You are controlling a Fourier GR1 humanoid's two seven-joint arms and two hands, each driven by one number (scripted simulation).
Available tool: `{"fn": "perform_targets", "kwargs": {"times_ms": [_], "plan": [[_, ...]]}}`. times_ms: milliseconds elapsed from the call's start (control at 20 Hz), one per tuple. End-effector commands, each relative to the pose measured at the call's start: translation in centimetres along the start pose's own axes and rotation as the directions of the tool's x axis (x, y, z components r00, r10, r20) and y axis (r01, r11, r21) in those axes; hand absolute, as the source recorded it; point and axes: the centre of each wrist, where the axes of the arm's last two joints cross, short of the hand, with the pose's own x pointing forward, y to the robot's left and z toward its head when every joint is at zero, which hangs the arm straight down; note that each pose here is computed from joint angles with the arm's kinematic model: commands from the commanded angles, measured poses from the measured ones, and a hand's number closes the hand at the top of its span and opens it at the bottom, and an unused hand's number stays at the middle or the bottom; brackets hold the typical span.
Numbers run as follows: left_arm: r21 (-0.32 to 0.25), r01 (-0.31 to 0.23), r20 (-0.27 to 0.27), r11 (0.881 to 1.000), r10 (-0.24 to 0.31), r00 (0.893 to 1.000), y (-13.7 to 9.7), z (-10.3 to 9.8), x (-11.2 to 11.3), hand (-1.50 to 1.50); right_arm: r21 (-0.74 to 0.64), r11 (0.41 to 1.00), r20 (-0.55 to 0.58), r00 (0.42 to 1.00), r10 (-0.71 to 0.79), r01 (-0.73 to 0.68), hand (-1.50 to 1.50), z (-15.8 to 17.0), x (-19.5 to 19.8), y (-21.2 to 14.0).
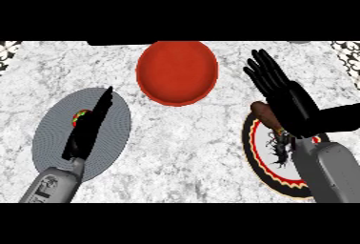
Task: Pick the eggplant from the plate and place it in the bowl
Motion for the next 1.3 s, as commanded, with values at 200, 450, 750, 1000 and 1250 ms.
{"fn": "perform_targets", "kwargs": {"times_ms": [200,450,750,1000,1250], "plan": [[0.214,-0.127,0.280,0.969,0.063,0.958,6.0,-0.8,4.2,0.00,0.455,0.888,-0.252,0.966,0.058,0.065,-1.50,2.9,-3.1,4.2],[0.283,-0.216,0.292,0.934,0.130,0.948,9.8,-0.2,3.5,0.00,0.272,0.801,0.001,0.833,0.553,-0.533,-1.50,4.8,0.1,1.3],[0.274,-0.243,0.305,0.930,0.156,0.940,11.1,1.2,1.3,0.00,0.383,0.660,0.102,0.739,0.665,-0.647,-1.50,11.9,1.4,1.8],[0.272,-0.239,0.304,0.932,0.152,0.940,10.4,0.8,1.1,0.00,0.364,0.445,0.112,0.513,0.851,-0.818,-1.50,11.5,7.7,1.7],[0.264,-0.242,0.309,0.934,0.156,0.938,11.3,1.3,1.4,0.00,0.487,0.255,0.021,0.303,0.953,-0.835,-1.50,11.2,12.4,1.6]]}}
